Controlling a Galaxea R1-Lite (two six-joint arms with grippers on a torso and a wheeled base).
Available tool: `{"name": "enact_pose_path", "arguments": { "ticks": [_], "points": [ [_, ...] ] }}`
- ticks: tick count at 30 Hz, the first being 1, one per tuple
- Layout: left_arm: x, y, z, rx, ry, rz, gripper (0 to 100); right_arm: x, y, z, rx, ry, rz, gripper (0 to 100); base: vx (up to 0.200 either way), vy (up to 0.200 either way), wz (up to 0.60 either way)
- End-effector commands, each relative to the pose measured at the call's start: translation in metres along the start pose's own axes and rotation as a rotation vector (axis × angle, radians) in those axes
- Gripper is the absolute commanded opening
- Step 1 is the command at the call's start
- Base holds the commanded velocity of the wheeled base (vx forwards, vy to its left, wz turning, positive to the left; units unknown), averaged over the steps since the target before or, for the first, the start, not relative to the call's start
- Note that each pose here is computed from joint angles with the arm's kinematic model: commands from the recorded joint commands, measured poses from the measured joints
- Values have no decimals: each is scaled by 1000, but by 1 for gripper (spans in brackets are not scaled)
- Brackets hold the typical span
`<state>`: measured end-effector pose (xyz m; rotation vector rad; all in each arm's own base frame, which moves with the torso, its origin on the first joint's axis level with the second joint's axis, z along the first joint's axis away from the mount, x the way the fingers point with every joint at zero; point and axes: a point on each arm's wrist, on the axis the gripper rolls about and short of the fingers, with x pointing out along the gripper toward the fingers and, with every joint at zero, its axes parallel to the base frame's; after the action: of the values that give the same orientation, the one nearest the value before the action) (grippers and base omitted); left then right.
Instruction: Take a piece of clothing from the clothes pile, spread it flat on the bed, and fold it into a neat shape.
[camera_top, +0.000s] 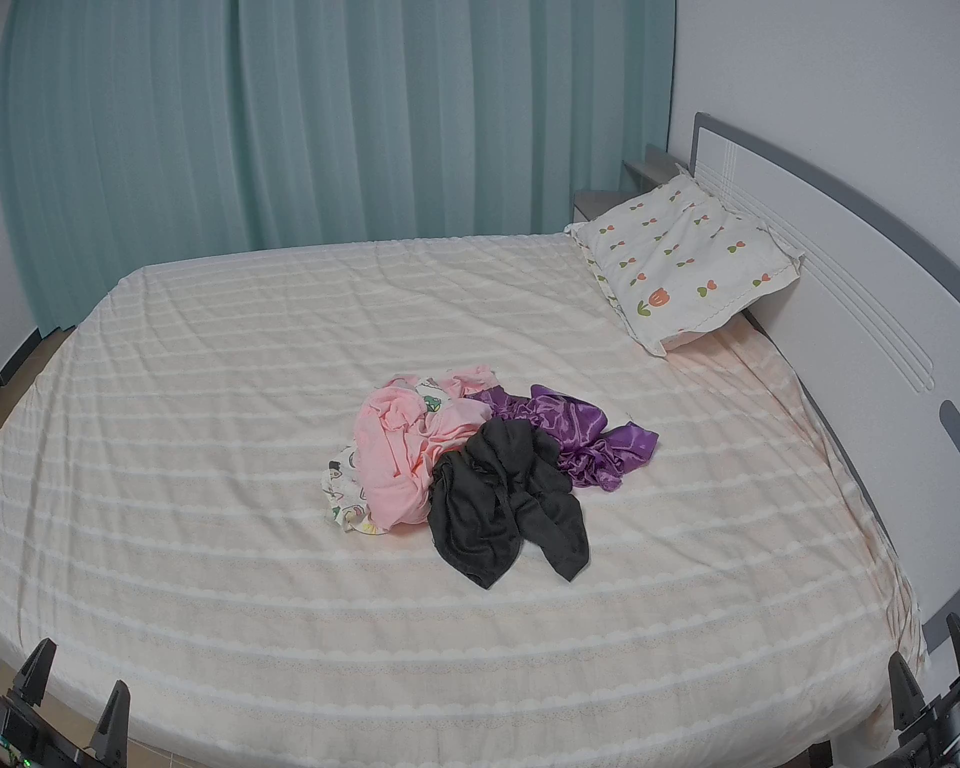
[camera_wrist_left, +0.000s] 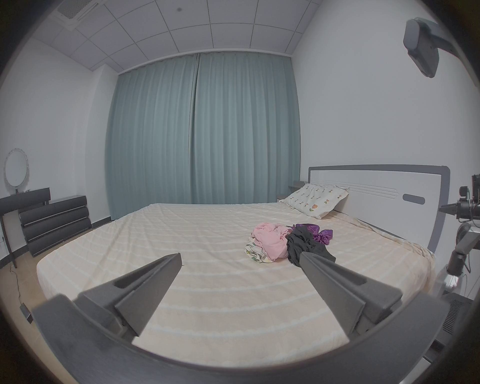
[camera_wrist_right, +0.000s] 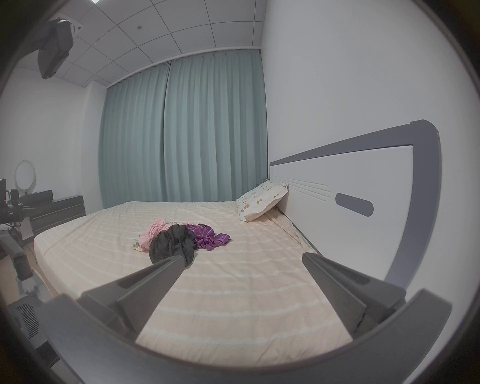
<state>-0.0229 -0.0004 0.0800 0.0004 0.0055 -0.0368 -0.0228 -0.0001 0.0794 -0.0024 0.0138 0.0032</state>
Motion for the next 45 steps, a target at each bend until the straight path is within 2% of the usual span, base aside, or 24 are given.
{"name": "enact_pose_path", "arguments": {
  "ticks": [1,41,42,43,45],
  "points": [
    [1,0,-4,-1,14,0,100,0,0,-4,-1,-5,1,100,0,0,0],
    [1,0,-4,4,13,1,100,1,0,-3,-4,17,-3,100,0,0,0],
    [1,0,-4,4,14,1,100,0,0,0,4,0,0,100,0,0,0],
    [1,0,-4,4,14,1,100,-3,0,18,14,-52,12,100,0,0,0],
    [1,0,-4,5,11,0,100,-9,0,81,83,-151,23,100,0,0,0]
  ]
}}
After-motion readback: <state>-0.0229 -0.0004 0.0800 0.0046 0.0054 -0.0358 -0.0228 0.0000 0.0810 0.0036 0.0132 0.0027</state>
